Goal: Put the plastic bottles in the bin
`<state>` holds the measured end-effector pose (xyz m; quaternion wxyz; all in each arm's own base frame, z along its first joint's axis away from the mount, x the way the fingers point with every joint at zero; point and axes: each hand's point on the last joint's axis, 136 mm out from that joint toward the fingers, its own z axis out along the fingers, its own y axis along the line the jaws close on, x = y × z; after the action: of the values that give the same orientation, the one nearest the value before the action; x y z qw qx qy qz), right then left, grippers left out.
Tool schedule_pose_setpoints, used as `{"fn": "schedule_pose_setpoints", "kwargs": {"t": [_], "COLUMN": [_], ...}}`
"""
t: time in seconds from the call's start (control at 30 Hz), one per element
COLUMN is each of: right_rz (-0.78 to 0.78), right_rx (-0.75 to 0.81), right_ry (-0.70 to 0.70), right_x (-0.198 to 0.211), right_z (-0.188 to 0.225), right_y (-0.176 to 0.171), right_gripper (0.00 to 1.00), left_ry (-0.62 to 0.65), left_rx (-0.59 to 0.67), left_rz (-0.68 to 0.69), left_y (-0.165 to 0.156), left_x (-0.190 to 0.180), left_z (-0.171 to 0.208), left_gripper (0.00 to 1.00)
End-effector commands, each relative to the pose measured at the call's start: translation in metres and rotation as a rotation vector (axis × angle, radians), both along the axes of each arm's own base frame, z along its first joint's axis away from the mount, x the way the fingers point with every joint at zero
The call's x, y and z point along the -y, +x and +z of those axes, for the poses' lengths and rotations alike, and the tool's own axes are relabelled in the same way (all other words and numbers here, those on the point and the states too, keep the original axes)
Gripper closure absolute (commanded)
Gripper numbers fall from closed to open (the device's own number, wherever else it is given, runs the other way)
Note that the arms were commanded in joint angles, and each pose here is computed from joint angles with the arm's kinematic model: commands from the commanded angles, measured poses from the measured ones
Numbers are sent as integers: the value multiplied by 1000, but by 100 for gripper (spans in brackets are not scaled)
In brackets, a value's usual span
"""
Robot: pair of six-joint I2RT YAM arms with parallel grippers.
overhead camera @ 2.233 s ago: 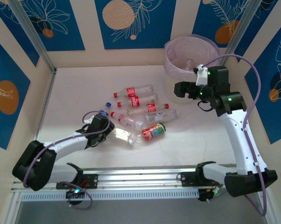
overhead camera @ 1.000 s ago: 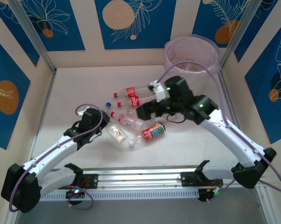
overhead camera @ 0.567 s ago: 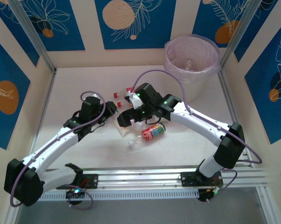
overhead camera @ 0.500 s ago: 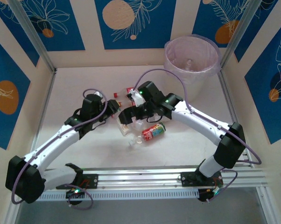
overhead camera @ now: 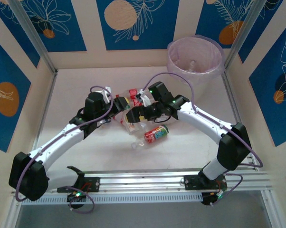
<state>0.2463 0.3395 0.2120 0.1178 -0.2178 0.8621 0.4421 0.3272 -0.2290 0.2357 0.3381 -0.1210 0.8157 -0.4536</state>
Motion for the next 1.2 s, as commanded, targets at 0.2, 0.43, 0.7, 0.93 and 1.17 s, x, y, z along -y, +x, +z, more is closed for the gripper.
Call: {"fn": "schedule_pose_setpoints", "kwargs": {"t": [0.2,0.43,0.7,0.93,1.17], "right_rz": [26,12,-5,-14,-51], "right_rx": [-58,-68,-44,-29,43], "right_ry": [64,52,34,18,-53], "right_x": [-6,-7,-5,-3,10], "right_z": [3,-3,-1,0,9], "right_y": [-4,0,4,7,16], "right_gripper": [10,25,39,40,41], "left_ry": [-52,-66,-54,-29,38], "left_rx": [37,31,28,35,24], "left_rz": [-2,4,16,16,60], "left_y": [6,6,5,3,-9], "left_x": [2,2,-1,-4,-32], "left_z": [9,7,3,2,-5], "left_gripper": [66,67,64,18,3]}}
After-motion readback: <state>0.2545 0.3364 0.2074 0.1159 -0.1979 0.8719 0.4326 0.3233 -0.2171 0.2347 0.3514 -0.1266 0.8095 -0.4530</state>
